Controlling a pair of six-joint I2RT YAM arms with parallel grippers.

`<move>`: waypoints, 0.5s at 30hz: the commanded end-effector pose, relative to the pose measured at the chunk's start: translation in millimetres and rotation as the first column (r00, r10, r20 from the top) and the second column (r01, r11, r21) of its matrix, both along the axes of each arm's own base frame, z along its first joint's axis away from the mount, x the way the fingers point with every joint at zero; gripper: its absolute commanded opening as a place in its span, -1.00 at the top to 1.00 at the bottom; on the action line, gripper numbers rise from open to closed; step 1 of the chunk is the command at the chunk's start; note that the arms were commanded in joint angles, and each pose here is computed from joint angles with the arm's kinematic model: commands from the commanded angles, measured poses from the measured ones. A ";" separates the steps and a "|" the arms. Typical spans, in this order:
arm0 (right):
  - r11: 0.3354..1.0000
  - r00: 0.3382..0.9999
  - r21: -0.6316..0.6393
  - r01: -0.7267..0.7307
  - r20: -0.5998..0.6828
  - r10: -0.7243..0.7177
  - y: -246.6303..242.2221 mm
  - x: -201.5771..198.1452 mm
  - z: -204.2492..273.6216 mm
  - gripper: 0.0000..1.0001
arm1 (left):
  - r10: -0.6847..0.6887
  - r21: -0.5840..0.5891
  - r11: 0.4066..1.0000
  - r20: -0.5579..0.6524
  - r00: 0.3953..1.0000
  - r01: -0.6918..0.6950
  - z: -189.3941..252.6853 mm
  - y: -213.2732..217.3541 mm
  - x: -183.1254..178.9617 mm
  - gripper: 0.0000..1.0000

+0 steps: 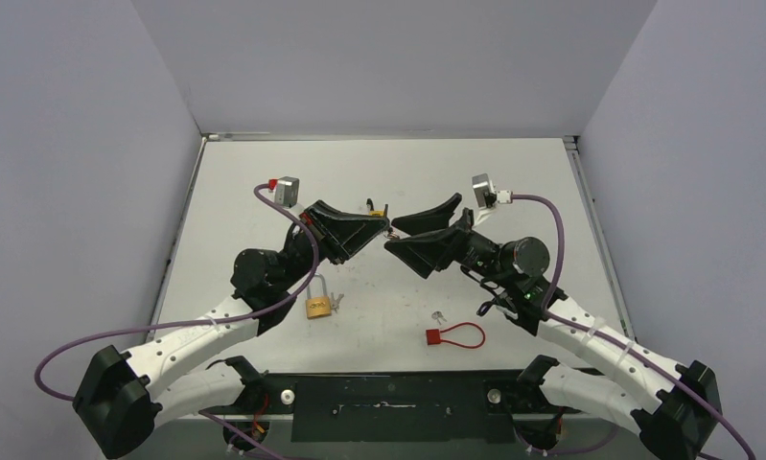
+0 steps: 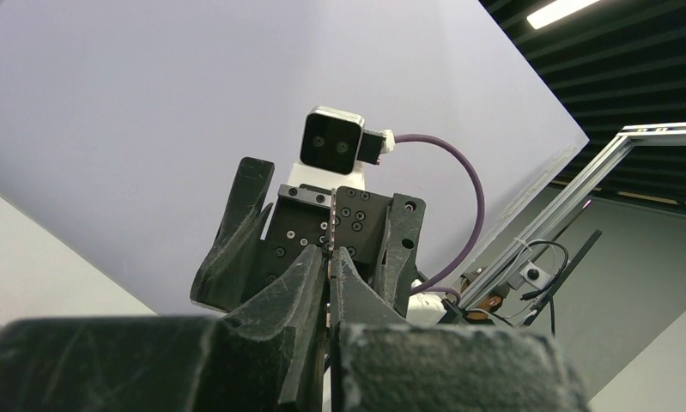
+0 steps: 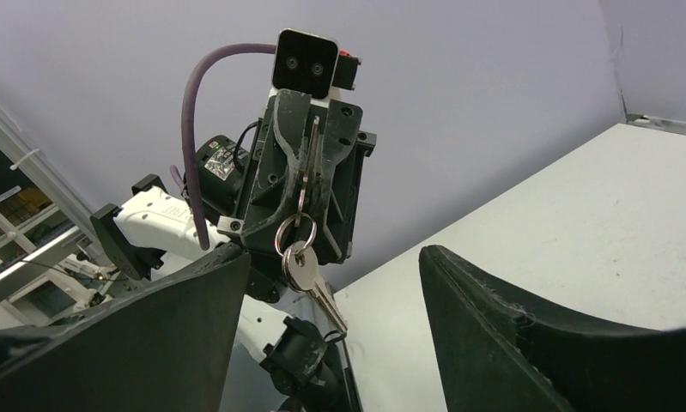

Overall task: Unlock with the key
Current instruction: Pick up the key from the center of the board.

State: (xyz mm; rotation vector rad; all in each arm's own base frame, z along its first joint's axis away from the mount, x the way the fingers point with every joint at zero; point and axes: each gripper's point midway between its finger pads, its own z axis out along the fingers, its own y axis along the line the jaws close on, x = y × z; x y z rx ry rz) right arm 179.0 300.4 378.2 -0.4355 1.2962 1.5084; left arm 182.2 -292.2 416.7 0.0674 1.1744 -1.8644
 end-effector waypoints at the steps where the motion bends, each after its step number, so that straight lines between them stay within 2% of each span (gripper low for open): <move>1: 0.995 0.996 0.095 -0.031 0.087 0.022 -2.8 -10.3 41.3 -0.47 | -0.002 -0.062 0.998 0.048 0.999 0.005 18.3 6.0 -6.7 1.00; 4: 0.995 0.997 0.095 -0.039 0.066 0.033 0.7 -8.0 41.8 -0.25 | -0.004 -0.060 0.998 0.048 0.999 0.007 17.5 5.1 -6.4 1.00; 5: 0.995 0.998 0.096 -0.038 0.053 0.033 1.7 -6.2 42.0 -0.11 | -0.007 -0.059 0.998 0.050 0.999 0.010 17.0 4.6 -6.9 1.00; 9: 0.993 0.998 0.101 -0.057 0.030 0.054 5.1 -5.9 39.4 0.78 | -0.011 -0.048 0.999 0.061 0.998 0.014 16.8 4.4 -7.1 1.00; 10: 0.994 0.998 0.095 -0.062 0.022 0.060 6.0 -6.4 37.4 0.89 | -0.009 -0.040 0.999 0.061 0.998 0.012 17.3 5.2 -6.1 1.00; 11: 0.994 0.998 0.090 -0.062 0.018 0.061 6.0 -6.4 36.2 0.98 | -0.007 -0.031 0.999 0.066 0.998 0.009 18.2 6.0 -5.7 1.00; 13: 0.995 0.998 0.077 -0.067 0.022 0.065 5.1 -9.0 33.5 1.00 | -0.004 -0.017 1.000 0.078 0.997 0.005 21.2 8.9 -5.9 0.98; 15: 0.996 0.998 0.054 -0.065 0.020 0.064 3.9 -10.3 29.5 1.00 | -0.008 0.004 1.000 0.082 0.997 0.007 21.6 11.2 -5.6 0.80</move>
